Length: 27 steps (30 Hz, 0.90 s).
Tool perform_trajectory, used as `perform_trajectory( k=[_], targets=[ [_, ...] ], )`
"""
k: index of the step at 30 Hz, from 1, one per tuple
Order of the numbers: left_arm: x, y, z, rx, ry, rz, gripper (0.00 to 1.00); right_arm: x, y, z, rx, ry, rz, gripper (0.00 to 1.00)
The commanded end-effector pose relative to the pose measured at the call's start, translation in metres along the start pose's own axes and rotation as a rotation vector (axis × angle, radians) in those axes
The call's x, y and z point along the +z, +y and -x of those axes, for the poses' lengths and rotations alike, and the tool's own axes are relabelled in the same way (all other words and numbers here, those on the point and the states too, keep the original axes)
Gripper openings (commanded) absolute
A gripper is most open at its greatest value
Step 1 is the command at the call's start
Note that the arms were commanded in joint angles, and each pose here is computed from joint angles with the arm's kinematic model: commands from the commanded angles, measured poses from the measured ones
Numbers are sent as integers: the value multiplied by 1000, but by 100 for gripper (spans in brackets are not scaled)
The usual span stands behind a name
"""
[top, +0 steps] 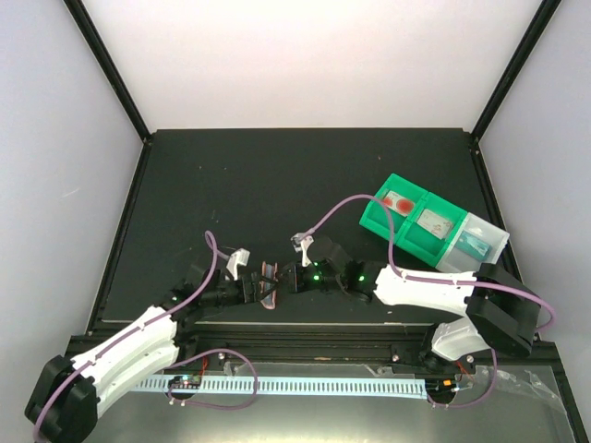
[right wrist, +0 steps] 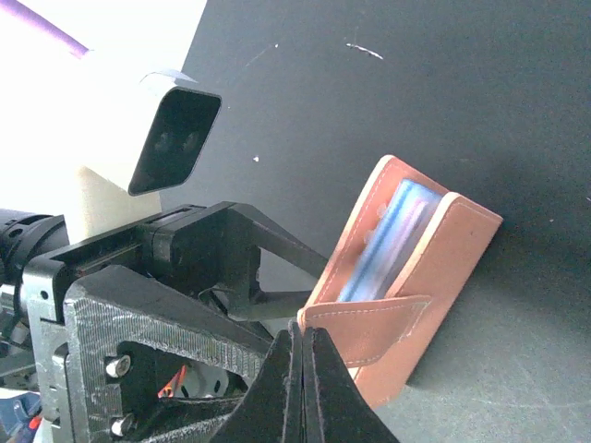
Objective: Take the credit cards out of the card holder
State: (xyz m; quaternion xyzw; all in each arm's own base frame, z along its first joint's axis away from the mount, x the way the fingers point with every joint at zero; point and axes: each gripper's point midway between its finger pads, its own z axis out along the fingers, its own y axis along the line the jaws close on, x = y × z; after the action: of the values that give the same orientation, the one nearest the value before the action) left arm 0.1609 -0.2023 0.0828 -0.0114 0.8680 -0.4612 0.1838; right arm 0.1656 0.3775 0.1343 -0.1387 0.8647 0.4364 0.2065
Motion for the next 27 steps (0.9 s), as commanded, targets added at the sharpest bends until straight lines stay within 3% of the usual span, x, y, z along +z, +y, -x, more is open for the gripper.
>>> perform_trajectory(
  k=[1, 13, 23, 27],
  targets=[
    [-4, 4, 6, 4, -29, 37, 79, 0, 6, 4, 8, -25, 28, 1],
    [-1, 27, 3, 7, -15, 136, 53, -18, -50, -10, -7, -45, -202, 1],
    [4, 34, 3, 11, -9, 151, 22, -29, -102, -25, -37, -46, -403, 1],
    [7, 31, 2, 15, 6, 132, 6, -31, -106, -25, -42, -28, -451, 13]
  ],
)
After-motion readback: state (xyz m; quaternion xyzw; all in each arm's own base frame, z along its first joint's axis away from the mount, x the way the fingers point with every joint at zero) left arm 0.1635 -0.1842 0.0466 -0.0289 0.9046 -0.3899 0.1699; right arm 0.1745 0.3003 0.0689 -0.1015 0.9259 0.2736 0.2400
